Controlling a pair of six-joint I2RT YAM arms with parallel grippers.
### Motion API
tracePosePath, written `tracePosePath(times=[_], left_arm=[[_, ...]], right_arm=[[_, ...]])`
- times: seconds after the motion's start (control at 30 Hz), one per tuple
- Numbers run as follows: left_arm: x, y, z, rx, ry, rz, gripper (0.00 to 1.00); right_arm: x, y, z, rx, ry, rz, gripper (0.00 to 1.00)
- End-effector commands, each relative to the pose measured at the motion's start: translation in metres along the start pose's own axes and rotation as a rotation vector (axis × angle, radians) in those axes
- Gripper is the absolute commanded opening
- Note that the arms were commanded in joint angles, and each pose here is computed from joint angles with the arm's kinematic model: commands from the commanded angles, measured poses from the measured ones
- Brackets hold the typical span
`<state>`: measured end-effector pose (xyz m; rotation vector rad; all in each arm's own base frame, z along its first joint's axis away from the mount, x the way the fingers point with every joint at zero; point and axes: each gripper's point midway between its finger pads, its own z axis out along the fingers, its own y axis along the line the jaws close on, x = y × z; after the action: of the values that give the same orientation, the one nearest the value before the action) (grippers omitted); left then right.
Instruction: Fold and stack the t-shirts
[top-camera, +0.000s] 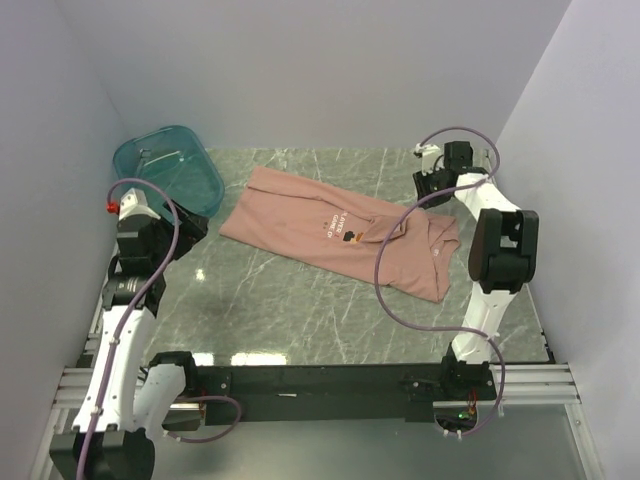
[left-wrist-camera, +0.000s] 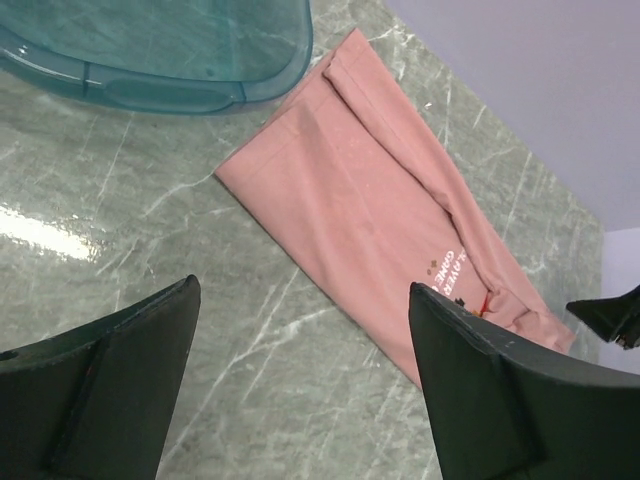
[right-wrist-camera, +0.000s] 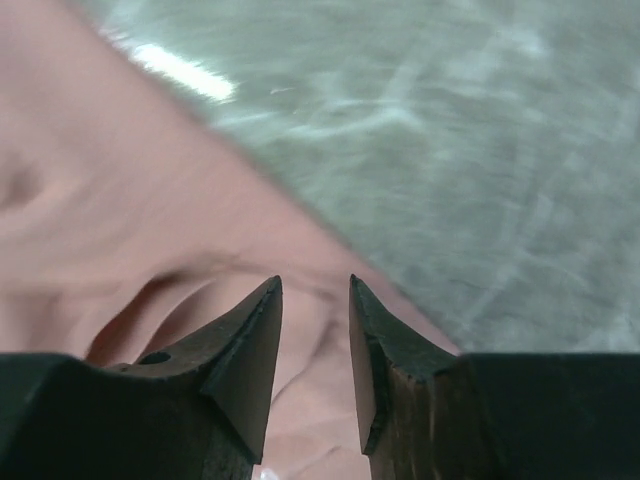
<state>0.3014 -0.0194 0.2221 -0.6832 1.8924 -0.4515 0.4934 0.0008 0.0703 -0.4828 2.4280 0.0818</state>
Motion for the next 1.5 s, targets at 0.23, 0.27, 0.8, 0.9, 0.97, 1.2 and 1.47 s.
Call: tracePosePath(times=[0.23, 0.27, 0.8, 0.9, 0.97, 1.2, 1.47], left_arm=[[0.026, 0.002, -0.004, 0.058, 0.039, -0.075, 0.9], [0.027, 0.003, -0.004, 0.056, 0.043, -0.072, 0.9], [0.039, 0.005, -0.004, 0.074, 0.063, -0.112, 0.89], [0.039, 0.005, -0.004, 0.075, 0.068, -0.111, 0.89], [0.039, 0.004, -0.004, 0.077, 0.065, -0.112, 0.89], [0.04, 0.005, -0.006, 0.075, 0.065, -0.115, 0.89], [0.038, 0.004, -0.007, 0.08, 0.061, -0.119, 0.89]], right_arm=[[0.024, 0.094, -0.077, -0.568, -0.061, -0.537, 0.42], [0.027, 0.097, -0.078, -0.582, -0.062, -0.559, 0.42], [0.033, 0.11, -0.041, -0.486, 0.059, -0.541, 0.39], [0.034, 0.113, -0.039, -0.489, 0.065, -0.53, 0.35], [0.035, 0.116, -0.037, -0.494, 0.068, -0.524, 0.3], [0.004, 0.123, -0.038, -0.501, 0.009, -0.392, 0.0], [-0.026, 0.14, -0.02, -0.491, -0.038, -0.317, 0.0]])
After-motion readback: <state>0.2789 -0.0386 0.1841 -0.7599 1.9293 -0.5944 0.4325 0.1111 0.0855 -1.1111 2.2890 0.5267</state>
